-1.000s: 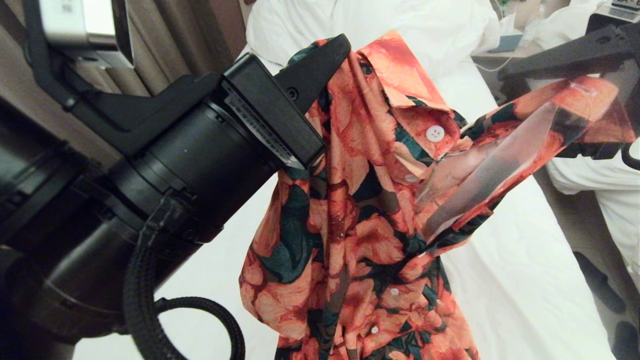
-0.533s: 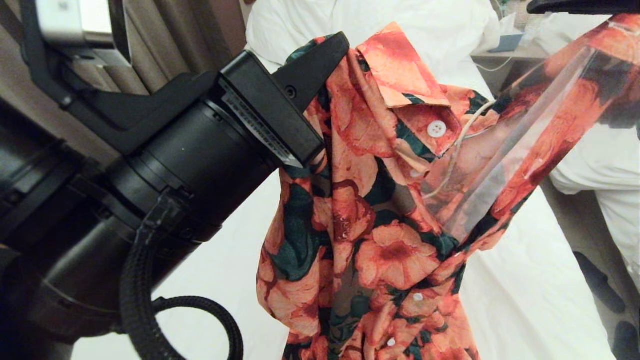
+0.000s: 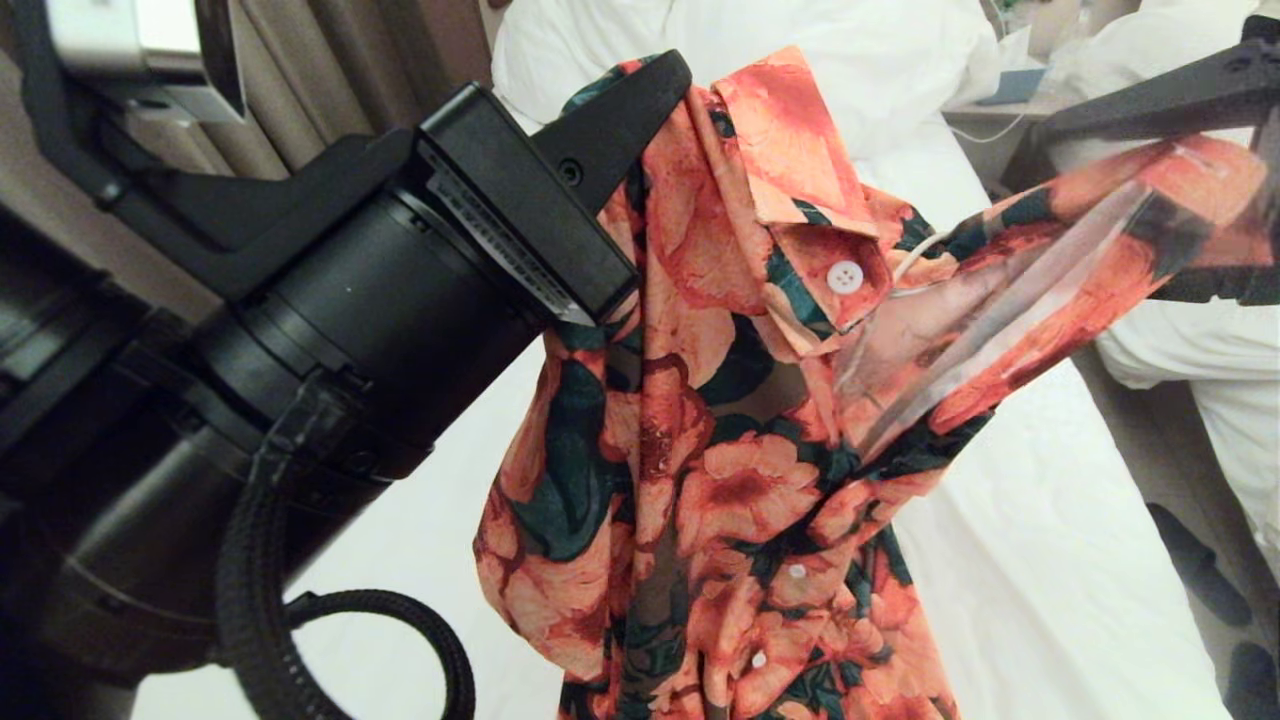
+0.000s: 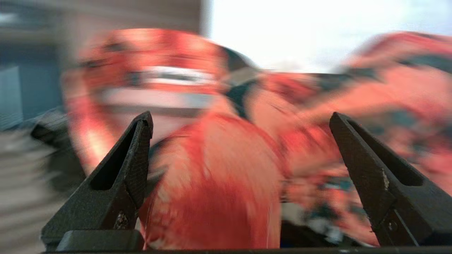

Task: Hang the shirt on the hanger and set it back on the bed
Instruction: Hook the other side of the shirt onto the hanger

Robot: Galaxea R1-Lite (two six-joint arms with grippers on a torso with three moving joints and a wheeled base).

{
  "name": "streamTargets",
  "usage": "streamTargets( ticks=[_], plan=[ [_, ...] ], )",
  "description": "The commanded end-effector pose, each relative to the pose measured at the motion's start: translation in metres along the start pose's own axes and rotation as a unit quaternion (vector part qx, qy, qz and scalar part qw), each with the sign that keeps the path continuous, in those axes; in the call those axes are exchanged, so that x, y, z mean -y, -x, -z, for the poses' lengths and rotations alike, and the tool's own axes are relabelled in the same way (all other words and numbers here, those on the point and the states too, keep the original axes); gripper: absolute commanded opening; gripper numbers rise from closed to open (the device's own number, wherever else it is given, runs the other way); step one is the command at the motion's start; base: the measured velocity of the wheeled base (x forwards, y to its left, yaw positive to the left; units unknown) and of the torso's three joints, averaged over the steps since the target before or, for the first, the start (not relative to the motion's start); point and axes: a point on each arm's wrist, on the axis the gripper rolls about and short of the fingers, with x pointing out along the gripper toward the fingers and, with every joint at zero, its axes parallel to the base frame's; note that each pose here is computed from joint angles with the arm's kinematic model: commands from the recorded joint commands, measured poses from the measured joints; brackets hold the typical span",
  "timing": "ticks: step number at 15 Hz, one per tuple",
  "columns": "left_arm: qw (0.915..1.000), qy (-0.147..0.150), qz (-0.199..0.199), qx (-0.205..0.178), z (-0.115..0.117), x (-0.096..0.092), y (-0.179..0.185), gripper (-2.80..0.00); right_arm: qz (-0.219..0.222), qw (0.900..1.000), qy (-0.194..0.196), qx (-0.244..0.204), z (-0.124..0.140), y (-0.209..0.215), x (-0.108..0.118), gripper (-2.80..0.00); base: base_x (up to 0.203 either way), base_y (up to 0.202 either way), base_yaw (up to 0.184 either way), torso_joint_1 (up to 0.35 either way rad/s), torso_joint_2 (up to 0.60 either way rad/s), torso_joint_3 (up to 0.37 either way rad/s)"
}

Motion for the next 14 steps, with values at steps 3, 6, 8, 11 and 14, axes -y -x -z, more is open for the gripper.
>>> streamTargets(
  ticks=[3,6,8,11,14],
  plan=[
    [1.0,0.0,0.0,0.003,0.0,0.0,0.0,-2.8,0.117,0.993,0.018,-0.03,0.003,-0.009,0.007,0.0,0.0,0.0,0.0,0.0,0.0,0.0],
    [1.0,0.0,0.0,0.003,0.0,0.0,-0.001,-2.8,0.23,0.967,0.099,-0.057,0.013,-0.029,0.005,0.0,0.0,0.0,0.0,0.0,0.0,0.0],
    [1.0,0.0,0.0,0.004,-0.001,0.0,0.0,-2.8,0.29,0.942,0.158,-0.064,0.022,-0.044,0.0,0.0,0.0,0.0,0.0,0.0,0.0,0.0],
    [1.0,0.0,0.0,0.005,-0.001,0.0,0.0,-2.8,0.328,0.915,0.225,-0.07,0.031,-0.056,-0.008,0.0,0.0,0.0,0.0,0.0,0.0,0.0],
    [1.0,0.0,-0.001,0.003,0.0,0.0,-0.001,-2.8,0.356,0.888,0.287,-0.046,0.032,-0.057,-0.017,0.0,0.0,0.0,0.0,0.0,0.0,0.0]
  ],
)
